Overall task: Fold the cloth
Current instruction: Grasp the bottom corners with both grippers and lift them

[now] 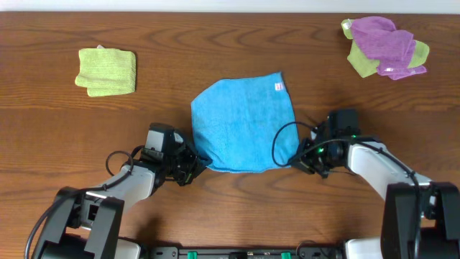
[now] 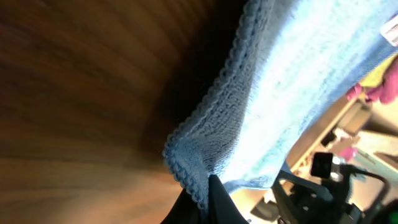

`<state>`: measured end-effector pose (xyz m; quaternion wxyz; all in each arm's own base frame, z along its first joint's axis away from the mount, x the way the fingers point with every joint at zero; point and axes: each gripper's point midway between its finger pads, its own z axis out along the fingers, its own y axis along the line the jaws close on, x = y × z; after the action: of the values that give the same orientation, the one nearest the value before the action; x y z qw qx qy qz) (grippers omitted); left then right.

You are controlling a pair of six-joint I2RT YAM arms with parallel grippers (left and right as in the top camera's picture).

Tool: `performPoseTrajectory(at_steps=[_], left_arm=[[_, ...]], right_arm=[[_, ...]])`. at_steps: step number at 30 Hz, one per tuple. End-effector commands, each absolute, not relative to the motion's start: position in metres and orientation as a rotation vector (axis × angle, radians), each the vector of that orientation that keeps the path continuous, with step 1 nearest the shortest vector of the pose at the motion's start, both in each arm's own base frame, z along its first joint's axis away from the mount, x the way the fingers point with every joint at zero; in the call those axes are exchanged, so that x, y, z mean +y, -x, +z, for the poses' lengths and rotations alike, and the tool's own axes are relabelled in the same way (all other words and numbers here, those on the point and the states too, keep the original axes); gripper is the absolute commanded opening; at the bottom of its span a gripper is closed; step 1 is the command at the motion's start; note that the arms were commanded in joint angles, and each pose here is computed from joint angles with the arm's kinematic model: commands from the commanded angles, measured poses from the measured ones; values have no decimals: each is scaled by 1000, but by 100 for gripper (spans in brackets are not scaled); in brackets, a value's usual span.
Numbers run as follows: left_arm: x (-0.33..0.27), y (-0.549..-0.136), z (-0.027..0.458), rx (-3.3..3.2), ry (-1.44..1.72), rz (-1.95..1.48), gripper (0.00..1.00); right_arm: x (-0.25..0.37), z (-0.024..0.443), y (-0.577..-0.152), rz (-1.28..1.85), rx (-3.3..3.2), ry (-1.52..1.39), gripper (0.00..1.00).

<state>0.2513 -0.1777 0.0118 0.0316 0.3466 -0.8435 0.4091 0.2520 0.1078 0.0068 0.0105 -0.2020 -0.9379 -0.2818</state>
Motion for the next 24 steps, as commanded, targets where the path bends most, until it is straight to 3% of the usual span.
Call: performPoseTrajectory(at_steps=[1,13,24], left_arm=[[-184,-241,17,-2554,-951,1324,6],[-194,-218,27,-2451,-809,1367,6],[-200,-222,48,-2412,-747,1461,6]], right_arm=[[121,23,-245,-916,-2963,512,1],[100,64,-203,-703,-3078,509,1],[96,72,-221,-715,-3181,505,1]])
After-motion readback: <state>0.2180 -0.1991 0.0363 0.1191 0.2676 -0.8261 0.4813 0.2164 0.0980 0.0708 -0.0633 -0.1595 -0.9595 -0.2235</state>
